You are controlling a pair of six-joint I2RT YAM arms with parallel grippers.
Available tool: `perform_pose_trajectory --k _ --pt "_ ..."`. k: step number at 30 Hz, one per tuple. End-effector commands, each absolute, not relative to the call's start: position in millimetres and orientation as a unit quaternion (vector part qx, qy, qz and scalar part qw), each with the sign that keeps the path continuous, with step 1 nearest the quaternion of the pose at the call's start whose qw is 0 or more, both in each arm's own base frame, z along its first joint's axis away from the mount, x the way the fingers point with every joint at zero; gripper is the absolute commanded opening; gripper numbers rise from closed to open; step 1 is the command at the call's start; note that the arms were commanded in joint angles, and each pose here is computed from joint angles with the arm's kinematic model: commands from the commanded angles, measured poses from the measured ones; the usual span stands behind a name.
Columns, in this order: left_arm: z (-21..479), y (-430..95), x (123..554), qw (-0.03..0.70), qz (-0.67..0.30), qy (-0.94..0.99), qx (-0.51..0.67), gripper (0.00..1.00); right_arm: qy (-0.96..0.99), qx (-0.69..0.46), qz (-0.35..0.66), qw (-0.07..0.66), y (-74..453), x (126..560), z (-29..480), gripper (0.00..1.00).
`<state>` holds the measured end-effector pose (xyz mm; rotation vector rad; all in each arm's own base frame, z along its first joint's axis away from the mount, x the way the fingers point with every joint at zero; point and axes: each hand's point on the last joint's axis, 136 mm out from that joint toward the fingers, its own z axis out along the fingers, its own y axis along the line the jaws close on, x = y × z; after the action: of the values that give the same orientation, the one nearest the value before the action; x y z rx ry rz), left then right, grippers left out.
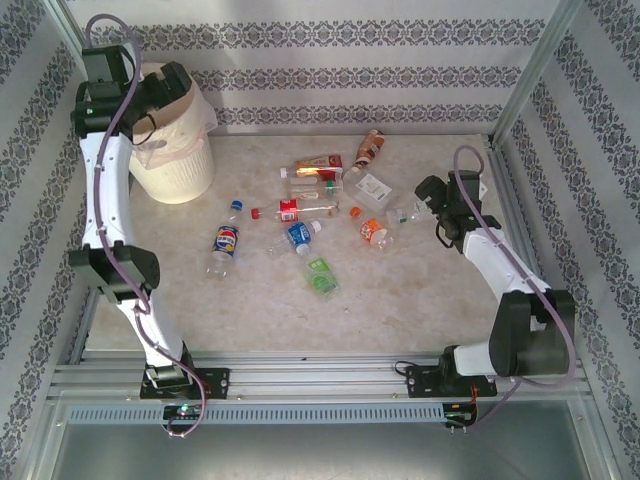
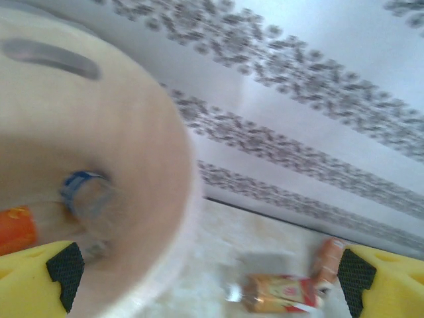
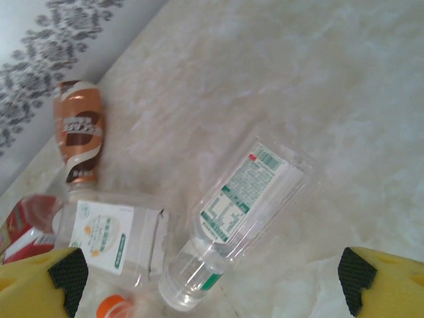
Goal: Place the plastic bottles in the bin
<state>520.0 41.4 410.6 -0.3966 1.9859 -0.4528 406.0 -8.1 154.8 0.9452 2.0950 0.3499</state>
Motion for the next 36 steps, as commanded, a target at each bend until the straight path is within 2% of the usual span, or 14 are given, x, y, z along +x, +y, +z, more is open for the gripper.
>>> perform_pose_trajectory --k 1,4,9,18,22,30,36 --pt "440 1 506 0.528 -0.28 0.793 -0.118 1.0 0.793 0.452 0.148 0.382 -19 413 154 0.98" --pt "443 -12 487 0.53 -0.312 0.78 -0.113 1.0 0.777 0.505 0.137 0.35 -26 417 138 0.98" --pt "419 -28 448 0.51 -0.343 0.778 -0.133 1.0 0.767 0.55 0.146 0.296 -26 434 110 0.96" --pt "377 -24 384 0.496 -0.316 0.788 -0.184 1.0 0.753 0.597 0.145 0.236 -34 465 71 0.92" --pt "368 -22 374 0.487 -0.3 0.799 -0.187 1.0 0.768 0.587 0.123 0.222 -36 476 63 0.91" --pt "346 -22 378 0.467 -0.304 0.807 -0.199 1.0 0.774 0.589 0.118 0.199 -35 482 40 0.81" --pt "339 -21 376 0.46 -0.292 0.815 -0.197 1.0 0.812 0.543 0.122 0.178 -26 487 30 0.82"
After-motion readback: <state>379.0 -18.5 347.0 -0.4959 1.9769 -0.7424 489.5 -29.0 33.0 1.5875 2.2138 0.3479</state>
